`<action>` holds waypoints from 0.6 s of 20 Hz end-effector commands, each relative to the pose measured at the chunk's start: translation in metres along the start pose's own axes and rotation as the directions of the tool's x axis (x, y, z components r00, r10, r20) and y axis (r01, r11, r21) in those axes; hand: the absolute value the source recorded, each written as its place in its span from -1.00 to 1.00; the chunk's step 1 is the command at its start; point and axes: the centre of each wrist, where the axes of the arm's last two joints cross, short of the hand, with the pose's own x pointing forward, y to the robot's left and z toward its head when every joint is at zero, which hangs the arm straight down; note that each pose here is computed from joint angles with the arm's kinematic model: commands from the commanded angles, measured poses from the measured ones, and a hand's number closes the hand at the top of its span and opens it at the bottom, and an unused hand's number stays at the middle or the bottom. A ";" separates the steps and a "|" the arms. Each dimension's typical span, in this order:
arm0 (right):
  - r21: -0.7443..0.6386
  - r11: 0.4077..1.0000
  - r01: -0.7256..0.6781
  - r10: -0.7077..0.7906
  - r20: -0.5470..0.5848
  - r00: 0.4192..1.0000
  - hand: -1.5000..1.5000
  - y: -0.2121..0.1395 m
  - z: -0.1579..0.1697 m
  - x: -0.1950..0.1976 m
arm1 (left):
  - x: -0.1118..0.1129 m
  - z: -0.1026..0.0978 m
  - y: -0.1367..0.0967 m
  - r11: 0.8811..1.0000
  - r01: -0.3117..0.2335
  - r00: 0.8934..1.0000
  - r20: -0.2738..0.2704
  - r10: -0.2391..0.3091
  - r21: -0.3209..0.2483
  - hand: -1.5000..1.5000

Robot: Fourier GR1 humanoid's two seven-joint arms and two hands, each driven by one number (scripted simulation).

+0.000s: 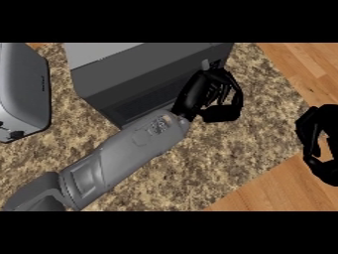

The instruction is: Pick up the milk, place it into the microwave and close the microwave

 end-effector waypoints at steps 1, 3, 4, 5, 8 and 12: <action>0.101 0.994 0.045 -0.052 0.063 0.997 1.00 0.008 -0.008 0.003 | 0.015 -0.013 -0.012 1.000 -0.015 1.000 0.022 0.015 -0.004 1.00; 0.114 0.992 0.062 -0.069 0.058 0.996 1.00 0.016 -0.008 0.001 | 0.008 -0.010 -0.010 1.000 -0.004 1.000 0.012 0.004 0.012 1.00; 0.118 0.992 0.050 -0.058 0.060 0.997 1.00 0.014 -0.010 0.005 | 0.010 -0.011 -0.011 1.000 -0.007 1.000 0.007 0.007 0.008 1.00; 0.138 0.989 0.050 -0.060 0.071 0.996 1.00 0.016 -0.014 0.008 | 0.009 -0.011 -0.010 1.000 -0.004 1.000 0.010 0.004 0.017 1.00; 0.149 0.987 0.056 -0.067 0.068 0.995 1.00 0.021 -0.016 0.009 | 0.008 -0.009 -0.011 1.000 -0.004 1.000 0.011 0.004 0.022 1.00; 0.172 0.983 0.070 -0.083 0.073 0.994 1.00 0.030 -0.019 0.012 | 0.016 -0.015 -0.010 0.999 -0.011 0.999 0.037 0.009 0.044 1.00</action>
